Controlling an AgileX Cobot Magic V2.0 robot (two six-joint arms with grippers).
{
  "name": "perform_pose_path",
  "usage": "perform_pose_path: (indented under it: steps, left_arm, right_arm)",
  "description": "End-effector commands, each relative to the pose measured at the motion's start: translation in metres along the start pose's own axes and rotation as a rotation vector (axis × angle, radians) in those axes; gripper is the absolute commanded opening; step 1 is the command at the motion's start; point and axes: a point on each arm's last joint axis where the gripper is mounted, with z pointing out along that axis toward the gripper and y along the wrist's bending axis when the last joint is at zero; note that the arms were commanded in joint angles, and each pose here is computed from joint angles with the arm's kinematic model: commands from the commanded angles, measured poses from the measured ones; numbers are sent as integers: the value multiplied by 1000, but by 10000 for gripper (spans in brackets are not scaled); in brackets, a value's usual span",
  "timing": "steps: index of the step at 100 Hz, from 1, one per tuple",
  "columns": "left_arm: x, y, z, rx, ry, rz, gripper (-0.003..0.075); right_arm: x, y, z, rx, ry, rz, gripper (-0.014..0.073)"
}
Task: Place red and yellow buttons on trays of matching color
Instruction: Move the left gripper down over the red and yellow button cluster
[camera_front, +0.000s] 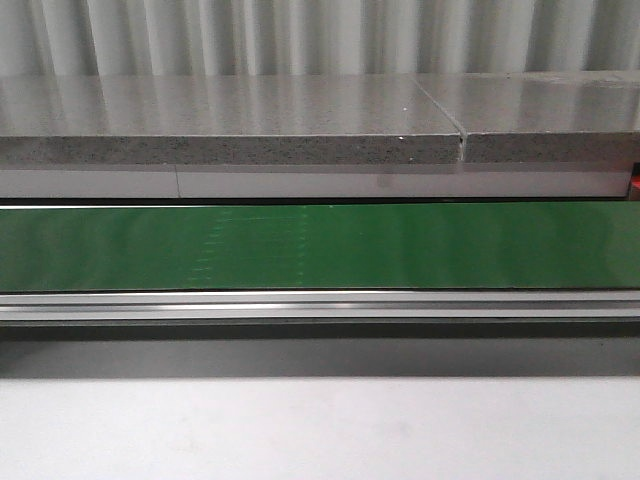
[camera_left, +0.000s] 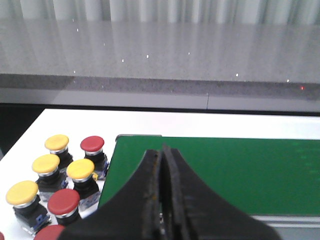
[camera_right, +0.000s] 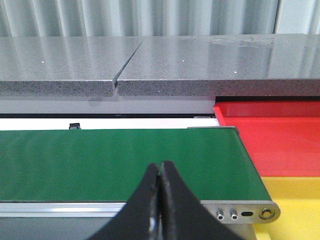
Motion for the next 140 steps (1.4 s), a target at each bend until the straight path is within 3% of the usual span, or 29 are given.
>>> perform_pose_path:
  steps: [1,41,51,66,73,86,103,140]
  left_arm:
    - [-28,0,6,-12,-6,19,-20]
    - [-66,0,47,-28,213,-26,2]
    - [-71,0,57,-29,240,-25,126]
    - [-72,0,73,-34,305,-36,421]
    - [-70,1,79,-52,355,-63,487]
    - [-68,14,88,-135,447,-122,493]
    - [-71,39,92,-272,476,-210,493]
    - [-42,103,99,-541,704,-456,492]
  right_arm:
    - [-15,1,-3,-5,-120,-8,-87]
    - [-15,1,-3,-5,-120,-8,-87]
    - [-15,1,-3,-5,-120,-8,-87]
    - [-15,1,-3,-5,-120,-8,-87]
    - [-15,1,-3,-5,-120,-8,-87]
    - [-15,1,-3,-5,-120,-8,-87]
    - [-15,1,-3,-5,-120,-8,-87]
    - [-15,1,-3,-5,-120,-8,-87]
